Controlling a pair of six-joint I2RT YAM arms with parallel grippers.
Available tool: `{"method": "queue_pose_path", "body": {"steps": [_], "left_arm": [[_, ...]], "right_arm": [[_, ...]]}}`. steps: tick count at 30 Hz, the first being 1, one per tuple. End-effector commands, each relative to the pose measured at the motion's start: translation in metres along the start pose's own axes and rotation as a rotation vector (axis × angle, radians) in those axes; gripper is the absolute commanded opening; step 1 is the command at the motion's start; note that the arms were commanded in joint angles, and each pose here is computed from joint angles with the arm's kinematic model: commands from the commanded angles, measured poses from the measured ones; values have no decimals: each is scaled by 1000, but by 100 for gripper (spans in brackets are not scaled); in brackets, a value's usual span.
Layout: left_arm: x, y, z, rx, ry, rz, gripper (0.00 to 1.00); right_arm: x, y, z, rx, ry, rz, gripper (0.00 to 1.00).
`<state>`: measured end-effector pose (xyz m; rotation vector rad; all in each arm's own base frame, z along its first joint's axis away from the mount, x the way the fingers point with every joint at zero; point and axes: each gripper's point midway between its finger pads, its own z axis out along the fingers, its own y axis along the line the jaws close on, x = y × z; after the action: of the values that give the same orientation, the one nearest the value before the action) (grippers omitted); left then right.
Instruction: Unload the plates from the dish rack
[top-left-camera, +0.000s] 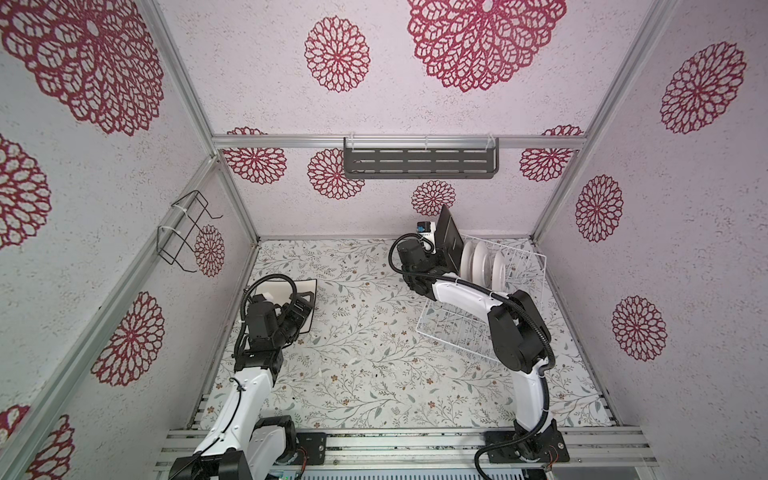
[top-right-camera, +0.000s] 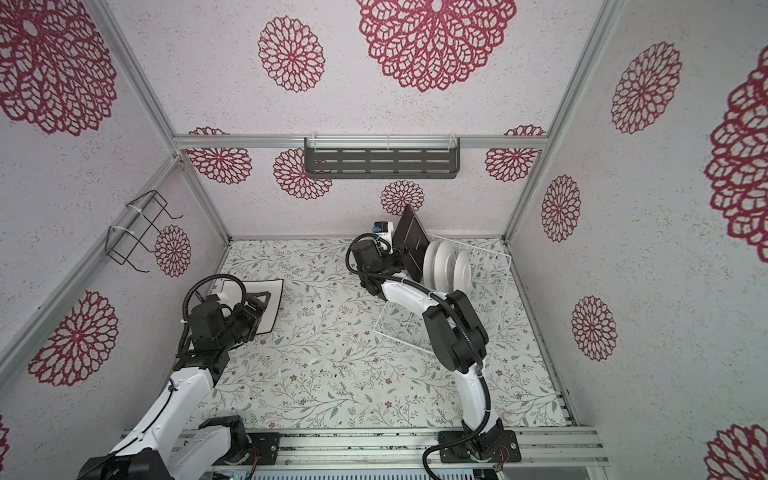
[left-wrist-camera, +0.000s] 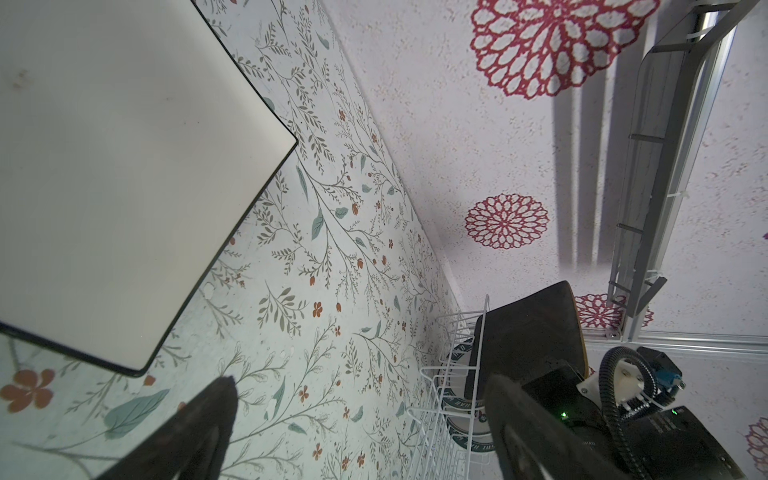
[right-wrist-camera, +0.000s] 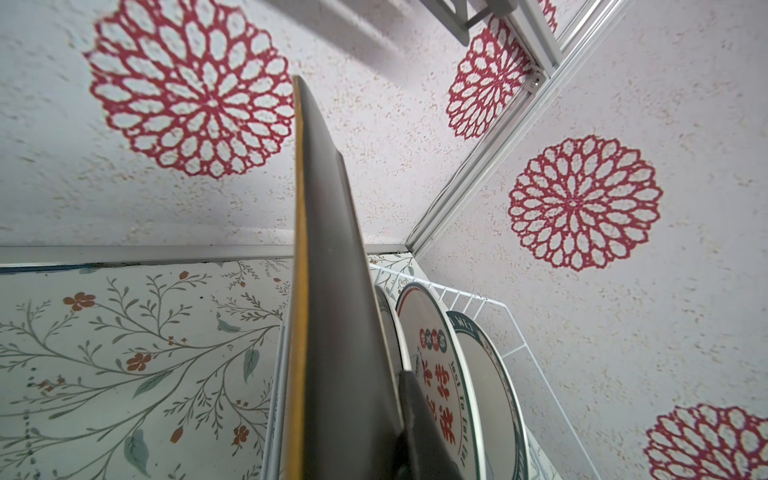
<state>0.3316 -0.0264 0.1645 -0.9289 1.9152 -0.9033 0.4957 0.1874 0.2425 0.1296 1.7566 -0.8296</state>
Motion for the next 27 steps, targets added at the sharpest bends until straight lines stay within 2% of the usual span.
{"method": "queue_pose_path", "body": {"steps": [1,18,27], "left_arm": [[-6,-16,-5,35,-19,21,97],[-6,-19,-7,44,-23,24,97],[-5,-19,-7,44,-22,22,97]], "right_arm": [[-70,-75,-21,115,-68,266,0],[-97,-77,-45,92,-120,262,0],[-112,-68,-70,19,-154,265,0]]}}
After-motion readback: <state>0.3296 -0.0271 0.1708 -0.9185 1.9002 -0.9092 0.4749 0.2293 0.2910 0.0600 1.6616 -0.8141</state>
